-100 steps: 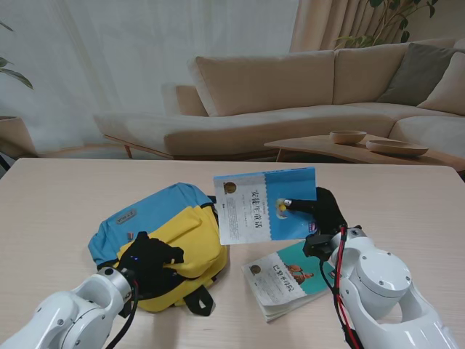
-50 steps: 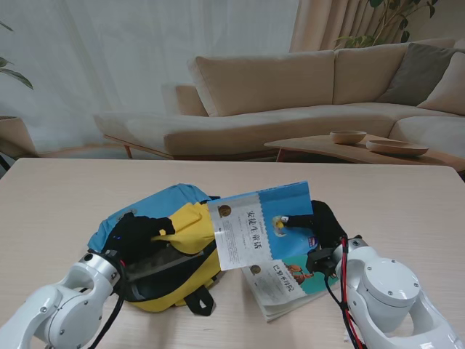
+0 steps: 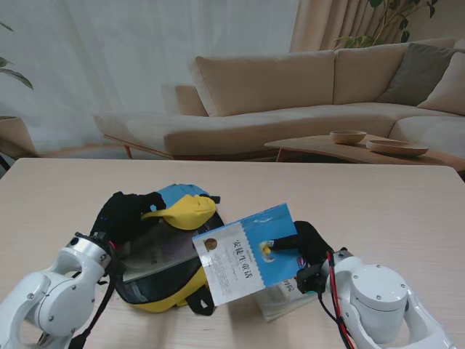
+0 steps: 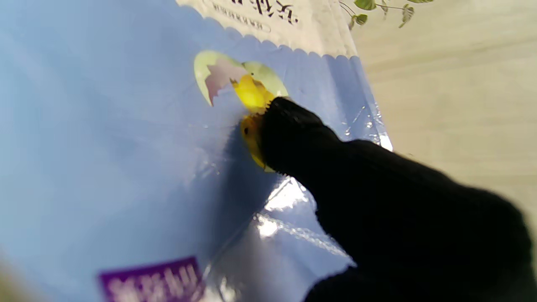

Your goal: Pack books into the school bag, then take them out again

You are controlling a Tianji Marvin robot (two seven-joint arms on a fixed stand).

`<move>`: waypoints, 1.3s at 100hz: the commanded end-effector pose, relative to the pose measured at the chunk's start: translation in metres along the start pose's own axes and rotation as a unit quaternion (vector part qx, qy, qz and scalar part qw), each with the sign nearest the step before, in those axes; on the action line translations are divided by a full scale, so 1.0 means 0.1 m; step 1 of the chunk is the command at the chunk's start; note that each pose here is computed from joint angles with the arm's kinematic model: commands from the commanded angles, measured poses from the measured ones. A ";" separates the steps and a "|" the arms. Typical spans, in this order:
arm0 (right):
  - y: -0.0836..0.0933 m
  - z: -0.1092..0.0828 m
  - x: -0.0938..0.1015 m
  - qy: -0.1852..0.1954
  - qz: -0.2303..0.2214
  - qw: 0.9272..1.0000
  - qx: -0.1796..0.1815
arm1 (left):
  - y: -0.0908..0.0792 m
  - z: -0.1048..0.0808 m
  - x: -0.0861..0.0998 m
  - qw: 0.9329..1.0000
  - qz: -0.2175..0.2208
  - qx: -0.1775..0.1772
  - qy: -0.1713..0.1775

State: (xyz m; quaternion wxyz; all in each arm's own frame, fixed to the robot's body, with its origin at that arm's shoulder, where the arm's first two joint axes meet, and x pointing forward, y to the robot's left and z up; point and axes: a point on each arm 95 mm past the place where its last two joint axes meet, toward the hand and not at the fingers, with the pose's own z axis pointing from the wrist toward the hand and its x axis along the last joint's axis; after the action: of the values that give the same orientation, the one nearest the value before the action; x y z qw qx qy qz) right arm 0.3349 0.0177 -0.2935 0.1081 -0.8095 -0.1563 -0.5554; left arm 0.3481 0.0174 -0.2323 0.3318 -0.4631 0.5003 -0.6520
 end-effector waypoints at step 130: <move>-1.52 0.91 0.17 -0.149 0.073 0.984 -0.065 | -0.18 0.03 0.15 0.999 -0.025 0.005 0.022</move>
State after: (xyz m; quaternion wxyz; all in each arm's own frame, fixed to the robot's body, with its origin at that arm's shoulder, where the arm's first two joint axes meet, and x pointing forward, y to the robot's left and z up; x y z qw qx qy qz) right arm 0.3625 0.1769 -0.3159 0.0481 -0.8997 -0.0721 -0.4278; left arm 0.3526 0.0136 -0.2143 0.3155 -0.4624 0.4899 -0.6683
